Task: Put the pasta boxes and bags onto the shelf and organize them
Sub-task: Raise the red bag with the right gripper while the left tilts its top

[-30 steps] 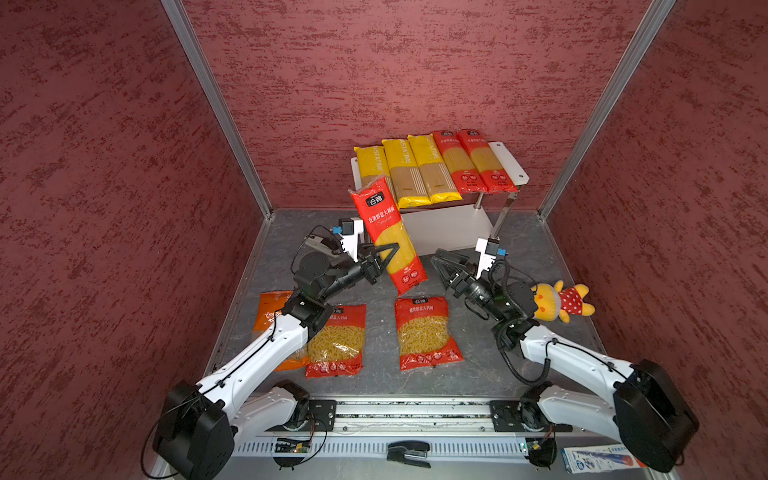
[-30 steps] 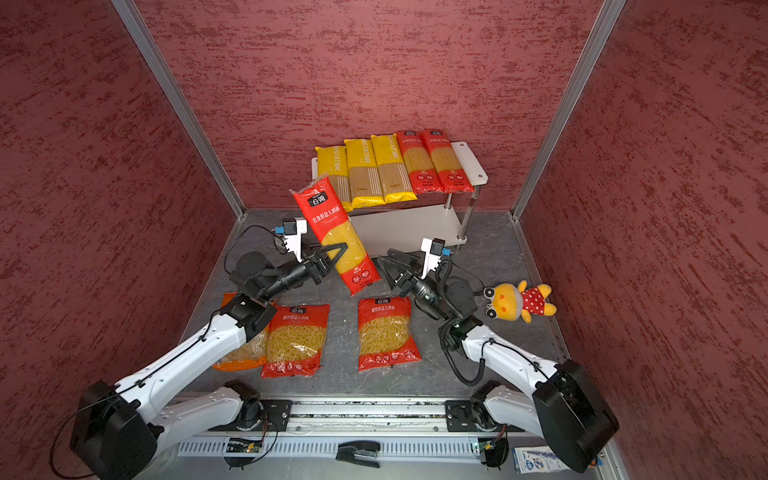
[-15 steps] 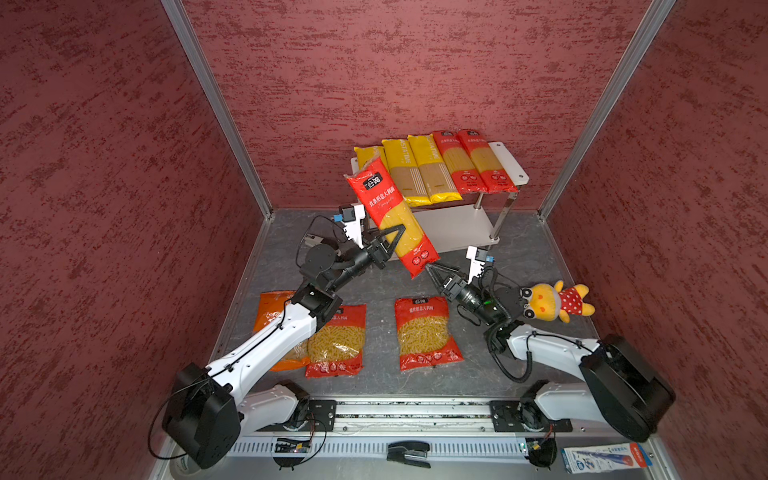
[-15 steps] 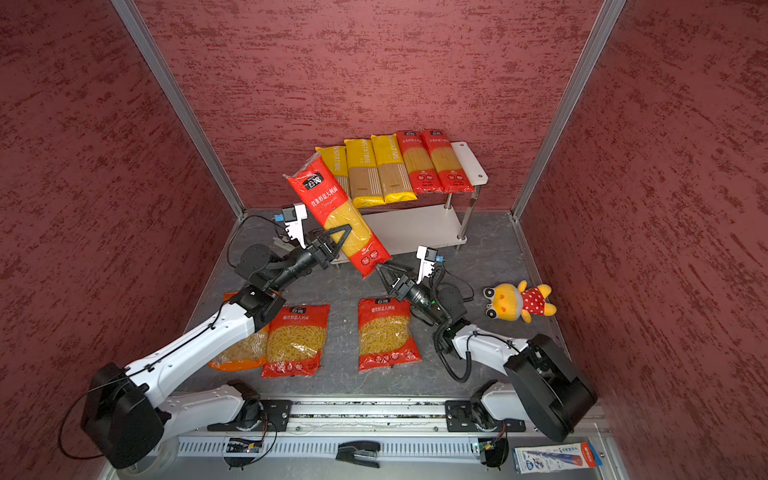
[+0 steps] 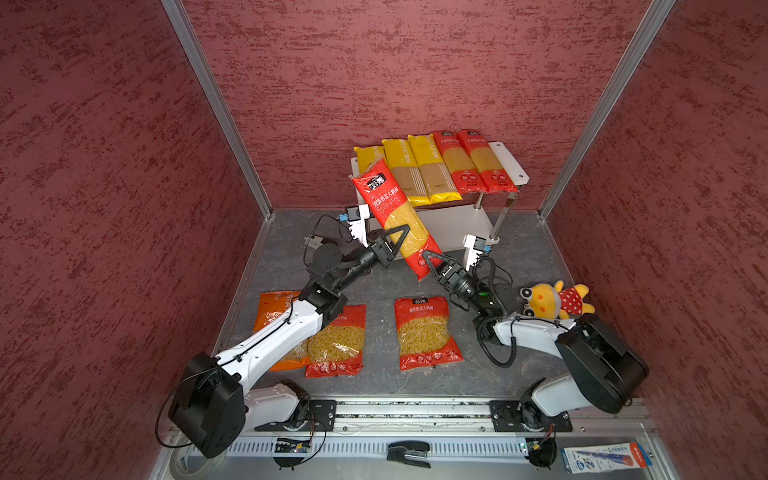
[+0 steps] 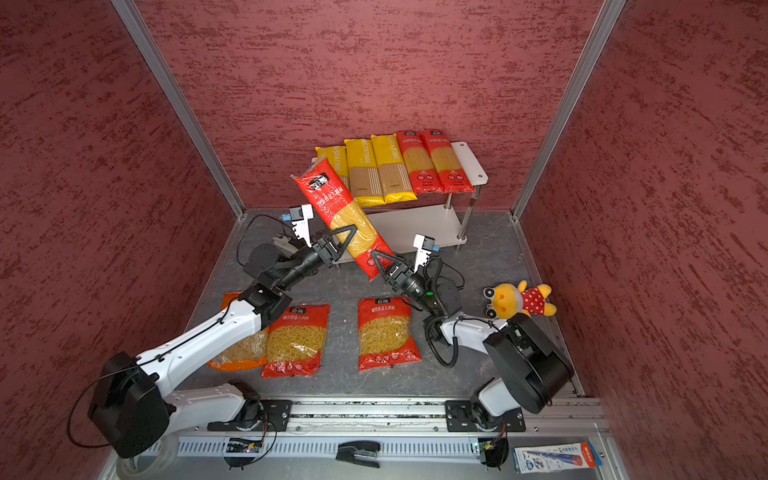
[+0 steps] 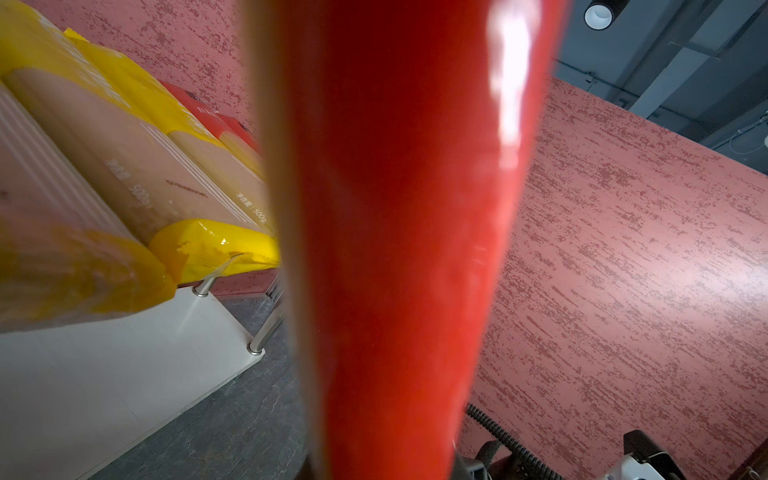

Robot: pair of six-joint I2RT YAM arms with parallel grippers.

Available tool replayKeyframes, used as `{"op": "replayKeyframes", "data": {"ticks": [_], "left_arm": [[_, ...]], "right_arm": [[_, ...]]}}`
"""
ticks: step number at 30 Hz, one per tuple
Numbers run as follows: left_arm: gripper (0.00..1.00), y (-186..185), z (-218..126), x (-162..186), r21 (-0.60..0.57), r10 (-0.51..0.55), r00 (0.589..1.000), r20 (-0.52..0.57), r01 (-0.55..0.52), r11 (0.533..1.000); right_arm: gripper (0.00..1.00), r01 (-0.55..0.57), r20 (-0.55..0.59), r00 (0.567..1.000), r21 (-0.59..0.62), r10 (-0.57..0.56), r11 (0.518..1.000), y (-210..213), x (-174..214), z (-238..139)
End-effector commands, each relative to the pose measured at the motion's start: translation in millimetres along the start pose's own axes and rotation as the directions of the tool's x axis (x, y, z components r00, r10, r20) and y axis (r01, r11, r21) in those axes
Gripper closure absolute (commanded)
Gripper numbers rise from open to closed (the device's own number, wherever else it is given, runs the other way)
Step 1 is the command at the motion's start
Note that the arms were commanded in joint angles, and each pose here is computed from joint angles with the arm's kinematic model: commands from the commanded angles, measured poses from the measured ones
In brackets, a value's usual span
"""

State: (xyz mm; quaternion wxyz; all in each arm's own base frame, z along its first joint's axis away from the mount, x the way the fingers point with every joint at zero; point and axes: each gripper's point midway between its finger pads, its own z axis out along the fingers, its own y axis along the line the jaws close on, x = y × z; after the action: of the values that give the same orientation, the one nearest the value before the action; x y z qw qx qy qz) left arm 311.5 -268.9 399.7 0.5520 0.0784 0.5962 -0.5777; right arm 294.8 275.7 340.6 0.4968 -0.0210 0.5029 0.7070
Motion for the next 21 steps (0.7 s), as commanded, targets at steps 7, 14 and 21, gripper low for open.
{"op": "replayKeyframes", "data": {"ticks": [7,14,21], "left_arm": [[0.9,-52.7,-3.2,-52.2,0.158,0.049,0.985,0.166,-0.076,0.985],[0.73,-47.0,-1.9,-52.6,0.141,0.023,0.987,0.156,-0.045,0.989],[0.58,-45.8,-4.7,-54.6,0.132,0.026,0.987,0.159,-0.047,0.99]], "right_arm": [[0.74,-0.013,0.011,1.0,-0.145,0.015,0.989,35.3,-8.3,6.1],[0.9,-0.009,0.031,0.999,-0.178,0.014,0.984,43.5,-13.5,7.1],[0.99,0.02,0.071,0.997,-0.22,-0.005,0.975,61.0,-29.0,14.9]]}}
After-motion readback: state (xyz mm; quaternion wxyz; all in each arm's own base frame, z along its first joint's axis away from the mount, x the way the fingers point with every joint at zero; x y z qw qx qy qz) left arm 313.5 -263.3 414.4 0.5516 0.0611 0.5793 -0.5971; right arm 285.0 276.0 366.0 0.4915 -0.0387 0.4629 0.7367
